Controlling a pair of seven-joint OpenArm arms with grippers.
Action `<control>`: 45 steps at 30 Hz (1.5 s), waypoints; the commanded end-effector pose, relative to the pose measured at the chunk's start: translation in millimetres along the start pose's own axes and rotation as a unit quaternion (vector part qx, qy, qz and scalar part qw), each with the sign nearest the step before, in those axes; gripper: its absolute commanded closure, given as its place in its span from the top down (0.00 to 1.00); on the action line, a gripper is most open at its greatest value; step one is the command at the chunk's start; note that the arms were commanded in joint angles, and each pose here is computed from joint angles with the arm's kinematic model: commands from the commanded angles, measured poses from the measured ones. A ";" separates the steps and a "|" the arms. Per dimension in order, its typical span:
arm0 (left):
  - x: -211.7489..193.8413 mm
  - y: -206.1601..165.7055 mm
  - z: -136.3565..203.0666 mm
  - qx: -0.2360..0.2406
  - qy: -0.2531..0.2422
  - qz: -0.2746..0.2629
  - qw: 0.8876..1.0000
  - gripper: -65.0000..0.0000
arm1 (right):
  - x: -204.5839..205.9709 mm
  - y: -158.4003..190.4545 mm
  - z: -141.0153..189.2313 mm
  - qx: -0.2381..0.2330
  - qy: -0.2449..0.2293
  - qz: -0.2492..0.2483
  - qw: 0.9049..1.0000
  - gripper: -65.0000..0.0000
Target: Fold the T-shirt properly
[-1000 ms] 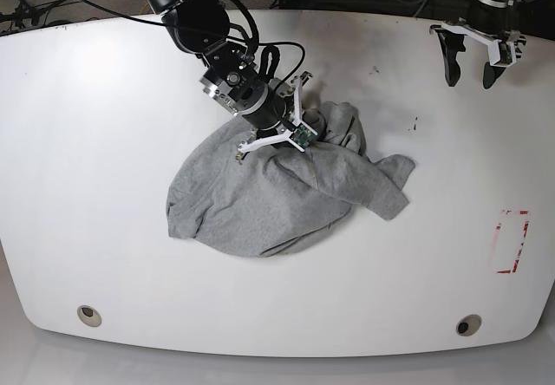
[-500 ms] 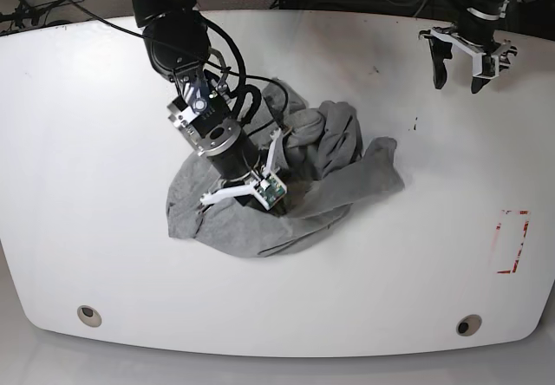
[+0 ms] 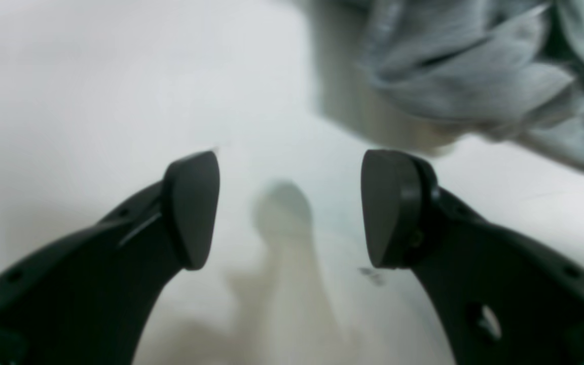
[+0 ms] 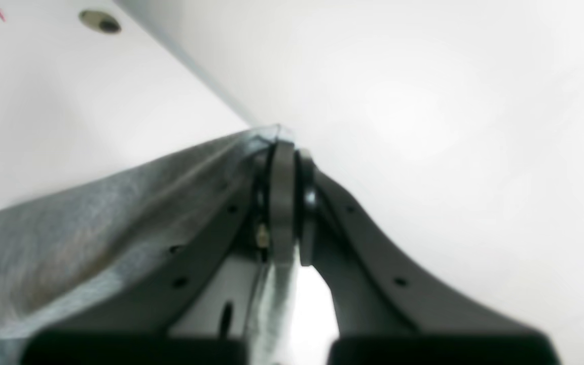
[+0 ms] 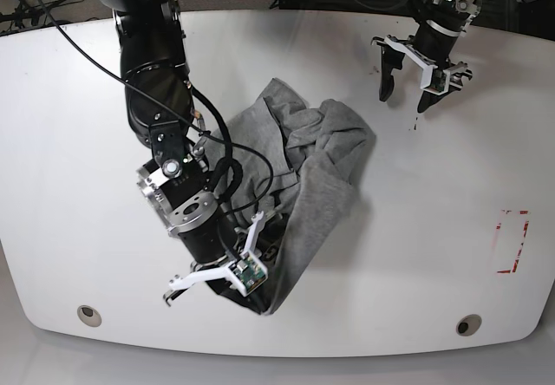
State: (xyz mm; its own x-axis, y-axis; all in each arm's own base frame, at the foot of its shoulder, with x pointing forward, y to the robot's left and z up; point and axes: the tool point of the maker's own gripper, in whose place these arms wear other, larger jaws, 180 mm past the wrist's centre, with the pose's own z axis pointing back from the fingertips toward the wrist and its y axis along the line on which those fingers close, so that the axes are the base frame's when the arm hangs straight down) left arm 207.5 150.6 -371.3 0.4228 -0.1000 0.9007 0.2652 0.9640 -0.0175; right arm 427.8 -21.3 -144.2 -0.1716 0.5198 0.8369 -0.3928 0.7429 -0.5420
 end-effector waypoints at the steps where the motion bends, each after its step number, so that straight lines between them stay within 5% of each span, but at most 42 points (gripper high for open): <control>1: 20.0 -12.8 -4.2 -0.019 -0.031 -0.002 0.999 0.62 | 24.1 -24.5 -1.9 -0.026 -0.035 0.011 0.999 0.00; 23: 23.0 -99.8 -72.9 -0.127 -0.040 0.019 0.991 0.62 | 84.9 -129.8 -5.4 -0.123 -0.053 0.076 0.988 0.00; 45: 12.1 -145.1 -129.9 -0.161 -0.013 0.039 0.986 0.62 | 105.2 -164.1 -2.1 -0.157 -0.046 0.096 0.982 0.00</control>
State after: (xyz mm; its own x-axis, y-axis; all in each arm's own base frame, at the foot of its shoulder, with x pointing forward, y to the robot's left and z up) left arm 285.0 -15.7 -413.0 0.4164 -0.0245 0.9089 0.4986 0.8421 -0.2057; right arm 478.6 -84.7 6.2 -0.2522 0.6420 0.7240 -0.0979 0.7274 -0.6792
